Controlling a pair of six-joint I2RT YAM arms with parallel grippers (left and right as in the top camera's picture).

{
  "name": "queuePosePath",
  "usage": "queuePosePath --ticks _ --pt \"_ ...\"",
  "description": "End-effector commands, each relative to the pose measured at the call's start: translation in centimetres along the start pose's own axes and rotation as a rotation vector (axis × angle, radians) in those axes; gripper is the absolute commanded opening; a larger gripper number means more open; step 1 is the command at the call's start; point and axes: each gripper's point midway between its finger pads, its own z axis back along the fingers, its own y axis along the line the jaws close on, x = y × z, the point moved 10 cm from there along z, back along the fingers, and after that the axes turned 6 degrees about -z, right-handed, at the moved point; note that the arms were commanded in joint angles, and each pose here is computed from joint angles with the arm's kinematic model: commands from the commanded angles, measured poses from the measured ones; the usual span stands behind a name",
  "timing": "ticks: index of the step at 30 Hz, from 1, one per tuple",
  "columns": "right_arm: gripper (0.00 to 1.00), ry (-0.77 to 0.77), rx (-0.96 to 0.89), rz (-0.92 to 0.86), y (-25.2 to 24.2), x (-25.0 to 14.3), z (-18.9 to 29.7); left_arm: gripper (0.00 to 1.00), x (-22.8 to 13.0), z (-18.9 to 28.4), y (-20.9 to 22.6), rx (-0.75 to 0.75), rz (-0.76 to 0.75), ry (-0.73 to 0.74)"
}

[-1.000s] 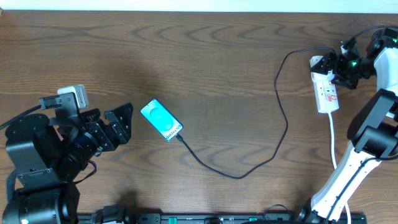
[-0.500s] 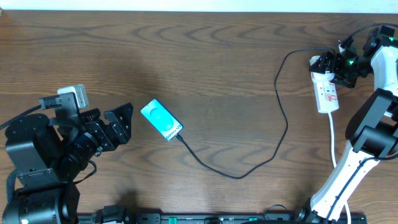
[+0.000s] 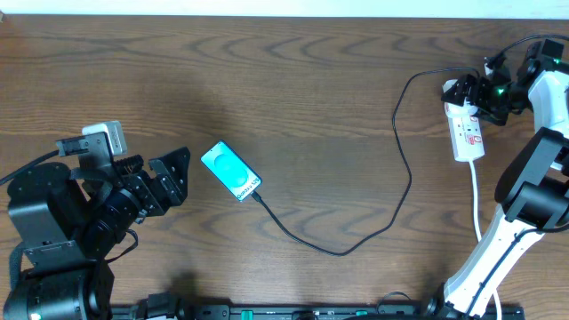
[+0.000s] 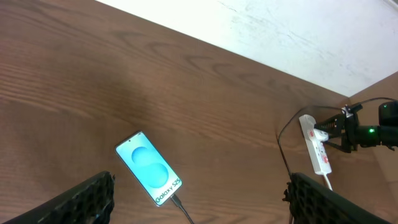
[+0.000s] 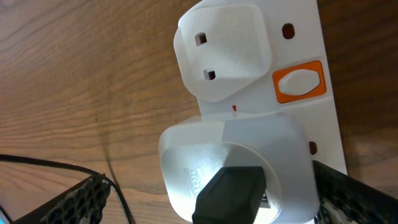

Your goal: Plug charger to phone and switch on socket

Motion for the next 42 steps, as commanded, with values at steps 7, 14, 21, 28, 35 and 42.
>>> queuePosePath --ticks 7,14,21,28,35,42 --pt "0.99 0.157 0.059 -0.072 0.2 -2.7 -4.0 0.89 0.5 0.5 -0.2 0.012 -0.025 -0.022" --pt "0.99 0.127 0.054 -0.067 0.2 -2.1 -3.7 0.89 0.5 0.5 -0.2 0.012 -0.025 -0.022" --pt "0.99 0.1 0.001 -0.067 0.8 -0.8 -1.5 0.89 0.4 0.5 -0.2 0.012 -0.025 -0.022" --pt "0.99 0.105 -0.031 -0.068 1.1 -0.6 -0.5 0.89 0.4 0.5 -0.2 0.012 -0.025 -0.022" --pt "0.99 0.111 -0.031 -0.071 1.1 -0.6 -0.5 0.89 0.4 0.5 -0.2 0.012 -0.024 -0.021" --pt "0.98 0.088 -0.054 -0.058 1.0 -0.3 -0.4 0.89 0.4 0.5 -0.1 0.013 -0.023 -0.019"
